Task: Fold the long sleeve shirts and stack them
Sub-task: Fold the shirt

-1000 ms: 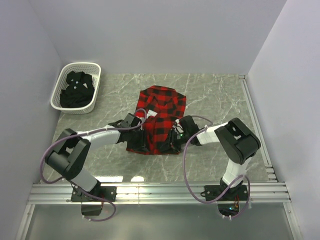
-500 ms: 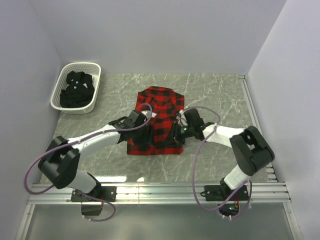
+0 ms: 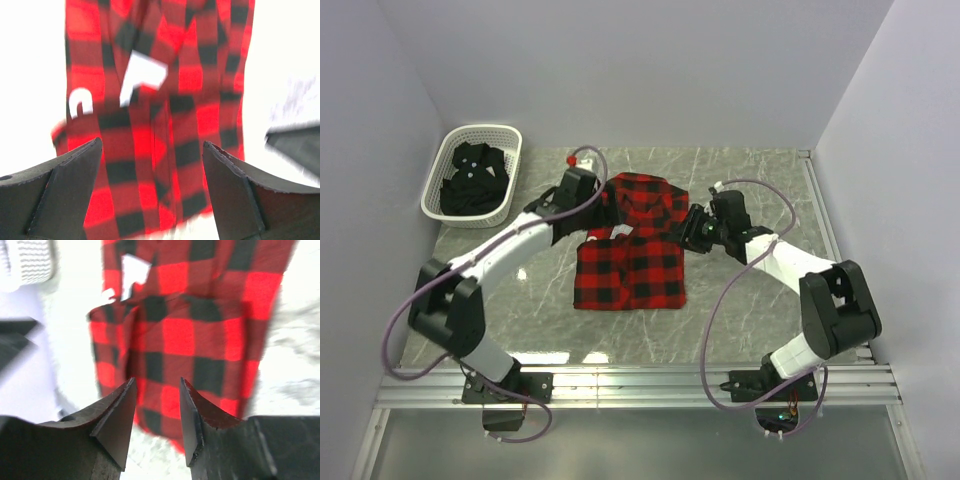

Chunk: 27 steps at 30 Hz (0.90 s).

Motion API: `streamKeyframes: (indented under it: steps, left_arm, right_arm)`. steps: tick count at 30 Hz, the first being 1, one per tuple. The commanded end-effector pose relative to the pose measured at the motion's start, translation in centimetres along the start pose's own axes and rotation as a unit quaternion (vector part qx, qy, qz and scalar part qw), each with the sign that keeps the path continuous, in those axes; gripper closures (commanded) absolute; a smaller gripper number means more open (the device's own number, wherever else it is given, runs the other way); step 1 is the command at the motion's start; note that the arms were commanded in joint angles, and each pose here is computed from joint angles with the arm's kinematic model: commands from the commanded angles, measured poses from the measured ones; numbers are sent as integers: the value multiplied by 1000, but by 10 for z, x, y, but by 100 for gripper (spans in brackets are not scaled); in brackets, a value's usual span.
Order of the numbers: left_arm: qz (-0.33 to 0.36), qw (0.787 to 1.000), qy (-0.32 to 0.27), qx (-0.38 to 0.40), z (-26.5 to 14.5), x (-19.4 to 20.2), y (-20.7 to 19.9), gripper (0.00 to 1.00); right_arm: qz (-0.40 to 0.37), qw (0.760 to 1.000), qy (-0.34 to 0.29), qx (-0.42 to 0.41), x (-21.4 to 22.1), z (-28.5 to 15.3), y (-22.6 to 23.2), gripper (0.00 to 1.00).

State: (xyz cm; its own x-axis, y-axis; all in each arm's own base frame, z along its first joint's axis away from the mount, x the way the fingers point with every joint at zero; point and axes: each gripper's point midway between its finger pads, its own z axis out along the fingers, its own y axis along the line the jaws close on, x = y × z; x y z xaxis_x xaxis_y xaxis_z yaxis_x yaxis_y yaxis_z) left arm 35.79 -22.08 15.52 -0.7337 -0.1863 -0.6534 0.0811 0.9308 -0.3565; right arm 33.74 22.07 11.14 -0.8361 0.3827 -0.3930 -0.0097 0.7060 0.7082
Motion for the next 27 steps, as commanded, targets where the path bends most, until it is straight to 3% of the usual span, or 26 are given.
streamKeyframes:
  steps: [1,8,15,25,27]
  left_arm:
    - [4,999,-44,-1,25,-44,-5,12]
    - [17,999,-37,14,93,-71,-15,12]
    - [20,1000,5,-4,154,-46,1,21]
    - [-33,998,31,-43,170,-14,31,28]
    - [-54,997,23,-44,167,-16,35,29]
  right_arm:
    - [-36,997,-52,40,-32,8,-10,52]
    - [-45,995,-56,66,-42,25,-26,43]
    - [-44,997,-26,65,-37,44,-33,46]
    - [-36,998,-12,59,-32,65,-41,52]
    - [-35,998,-9,61,-29,66,-43,58]
